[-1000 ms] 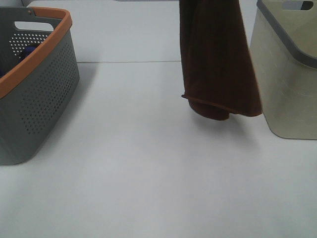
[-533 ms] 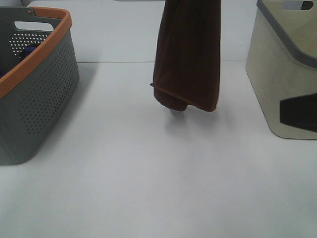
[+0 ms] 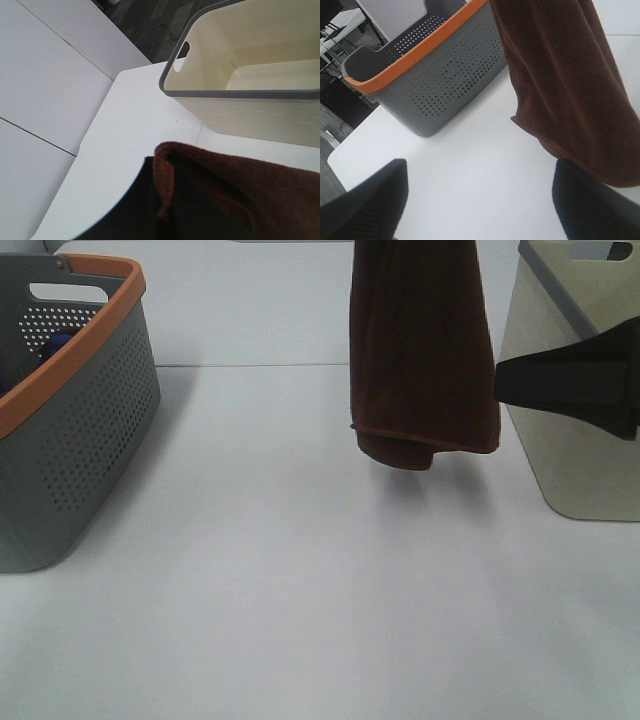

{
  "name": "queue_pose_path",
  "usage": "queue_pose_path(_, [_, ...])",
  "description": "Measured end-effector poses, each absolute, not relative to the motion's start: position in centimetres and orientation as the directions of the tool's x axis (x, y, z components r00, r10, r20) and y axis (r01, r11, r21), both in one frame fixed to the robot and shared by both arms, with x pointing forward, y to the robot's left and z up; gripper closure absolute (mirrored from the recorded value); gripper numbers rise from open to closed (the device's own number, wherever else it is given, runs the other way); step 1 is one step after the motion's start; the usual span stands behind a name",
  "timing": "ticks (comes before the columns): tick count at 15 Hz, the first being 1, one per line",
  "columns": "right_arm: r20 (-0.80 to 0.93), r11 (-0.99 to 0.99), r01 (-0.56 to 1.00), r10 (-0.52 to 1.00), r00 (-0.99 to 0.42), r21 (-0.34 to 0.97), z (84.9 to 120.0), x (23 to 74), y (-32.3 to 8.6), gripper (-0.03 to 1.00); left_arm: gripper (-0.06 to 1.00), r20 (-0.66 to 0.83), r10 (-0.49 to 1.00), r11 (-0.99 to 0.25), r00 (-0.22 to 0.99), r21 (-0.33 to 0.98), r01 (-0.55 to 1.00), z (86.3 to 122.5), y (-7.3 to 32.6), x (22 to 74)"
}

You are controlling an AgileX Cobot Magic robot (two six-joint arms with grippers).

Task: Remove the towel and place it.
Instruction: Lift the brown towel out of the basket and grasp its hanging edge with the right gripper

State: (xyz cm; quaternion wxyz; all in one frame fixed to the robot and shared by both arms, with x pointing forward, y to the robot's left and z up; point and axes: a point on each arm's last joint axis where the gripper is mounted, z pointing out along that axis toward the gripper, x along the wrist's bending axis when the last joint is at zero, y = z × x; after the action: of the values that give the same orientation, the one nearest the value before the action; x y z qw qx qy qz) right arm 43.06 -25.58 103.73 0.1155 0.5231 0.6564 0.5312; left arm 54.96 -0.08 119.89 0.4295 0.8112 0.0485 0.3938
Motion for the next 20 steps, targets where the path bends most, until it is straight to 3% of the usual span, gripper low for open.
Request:
queue_pose_path(5, [0.411,-0.11,0.633,0.841,-0.351,0.766,99.8,47.5,-24.2,0.18,0.94,0.542,0.496,-0.583,0.678,0.787,-0.202,117.3,-1.7,57.0])
queue_pose_path(8, [0.255,0.049,0.653,0.896,-0.362,0.756,98.1,50.5,-20.7,0.19,0.94,0.548,0.505,-0.61,0.666,0.773,-0.174,115.9,-2.1,57.8])
queue_pose_path(13, [0.221,0.118,0.618,0.869,-0.443,0.777,98.7,53.5,-16.0,0.25,0.94,0.401,0.624,-0.5,0.671,0.864,-0.052,114.5,-2.7,58.9])
queue_pose_path(16, [0.172,0.129,0.641,0.907,-0.384,0.756,97.5,54.2,-16.2,0.25,0.94,0.24,0.725,-0.353,0.646,0.934,0.05,114.8,-1.8,59.9])
queue_pose_path(20, [0.179,0.096,0.632,0.917,-0.357,0.769,98.2,54.9,-16.1,0.25,0.94,0.142,0.758,-0.243,0.637,0.967,0.074,115.2,-1.7,60.2])
